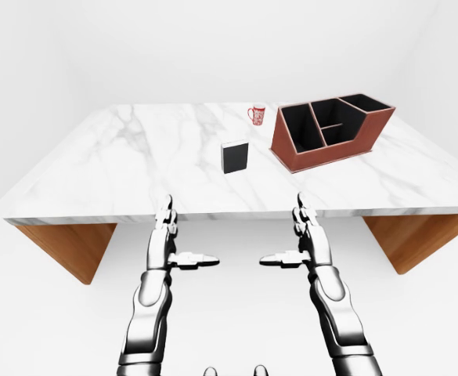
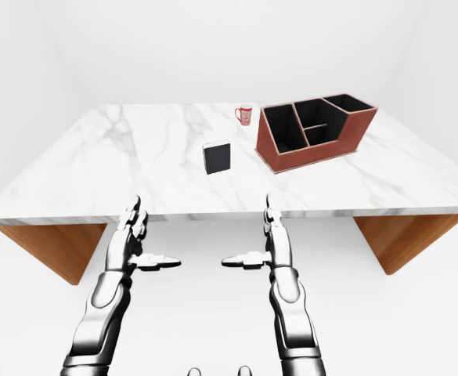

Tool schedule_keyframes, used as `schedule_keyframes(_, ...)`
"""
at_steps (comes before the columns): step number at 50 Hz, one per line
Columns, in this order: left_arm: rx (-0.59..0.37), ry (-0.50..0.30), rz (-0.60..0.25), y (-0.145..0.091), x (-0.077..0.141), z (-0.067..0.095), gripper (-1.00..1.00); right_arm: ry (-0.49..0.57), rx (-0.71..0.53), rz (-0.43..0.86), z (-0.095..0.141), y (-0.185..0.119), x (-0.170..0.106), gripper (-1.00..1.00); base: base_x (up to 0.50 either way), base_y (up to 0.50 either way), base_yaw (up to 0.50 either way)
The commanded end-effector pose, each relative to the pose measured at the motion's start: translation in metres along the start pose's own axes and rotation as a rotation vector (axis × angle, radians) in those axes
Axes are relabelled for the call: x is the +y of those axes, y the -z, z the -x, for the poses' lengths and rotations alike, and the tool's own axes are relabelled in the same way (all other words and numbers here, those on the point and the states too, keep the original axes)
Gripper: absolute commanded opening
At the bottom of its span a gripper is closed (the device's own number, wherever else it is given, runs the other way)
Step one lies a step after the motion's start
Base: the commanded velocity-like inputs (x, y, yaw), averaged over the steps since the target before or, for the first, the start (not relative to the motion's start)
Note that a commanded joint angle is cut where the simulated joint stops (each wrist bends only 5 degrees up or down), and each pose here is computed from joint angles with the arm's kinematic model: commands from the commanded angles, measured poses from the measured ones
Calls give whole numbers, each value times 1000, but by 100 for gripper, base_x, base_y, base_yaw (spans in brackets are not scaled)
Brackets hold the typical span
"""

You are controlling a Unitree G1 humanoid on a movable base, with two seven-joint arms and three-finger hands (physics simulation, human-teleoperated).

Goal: Pick up the book and place it in the left compartment of the caddy.

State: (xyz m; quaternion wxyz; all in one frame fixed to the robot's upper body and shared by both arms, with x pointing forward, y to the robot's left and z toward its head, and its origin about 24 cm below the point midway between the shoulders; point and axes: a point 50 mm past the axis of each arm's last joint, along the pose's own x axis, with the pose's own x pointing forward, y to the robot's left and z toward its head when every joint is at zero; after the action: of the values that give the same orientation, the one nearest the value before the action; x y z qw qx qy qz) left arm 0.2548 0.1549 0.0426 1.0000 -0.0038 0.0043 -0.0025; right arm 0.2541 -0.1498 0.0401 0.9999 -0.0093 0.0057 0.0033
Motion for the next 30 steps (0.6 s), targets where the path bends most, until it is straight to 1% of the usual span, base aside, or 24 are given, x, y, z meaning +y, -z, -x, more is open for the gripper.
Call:
schedule_keyframes(1,28,5,16,-2,12,-5,100,-16,24,49,0,2,1,99,0,0,0)
schedule_keyframes(6,20,13,5,-5,12,-3,100,-17,26,61,1,3,1,98,0,0,0)
schedule_keyframes(7,27,14,-22,-4,11,-2,100,-20,25,61,1,3,2,99,0,0,0)
schedule_keyframes(9,34,29,-42,-2,9,0,100,-23,26,71,2,4,3,98,0,0,0)
schedule_keyframes(16,6,36,-50,-8,9,3,100,-43,29,93,4,3,5,98,0,0,0)
schedule_keyframes(18,-4,43,-33,-10,10,3,100,-49,19,98,6,2,6,98,10,0,0)
schedule_keyframes(21,1,54,-34,-9,10,3,100,-58,2,103,8,0,7,98,40,0,0)
schedule_keyframes(27,3,67,-40,-9,9,5,100,-57,10,103,9,-1,6,98,50,3,0)
schedule_keyframes(30,-6,89,-26,-10,7,9,100,-61,10,107,10,-1,6,98,50,3,0)
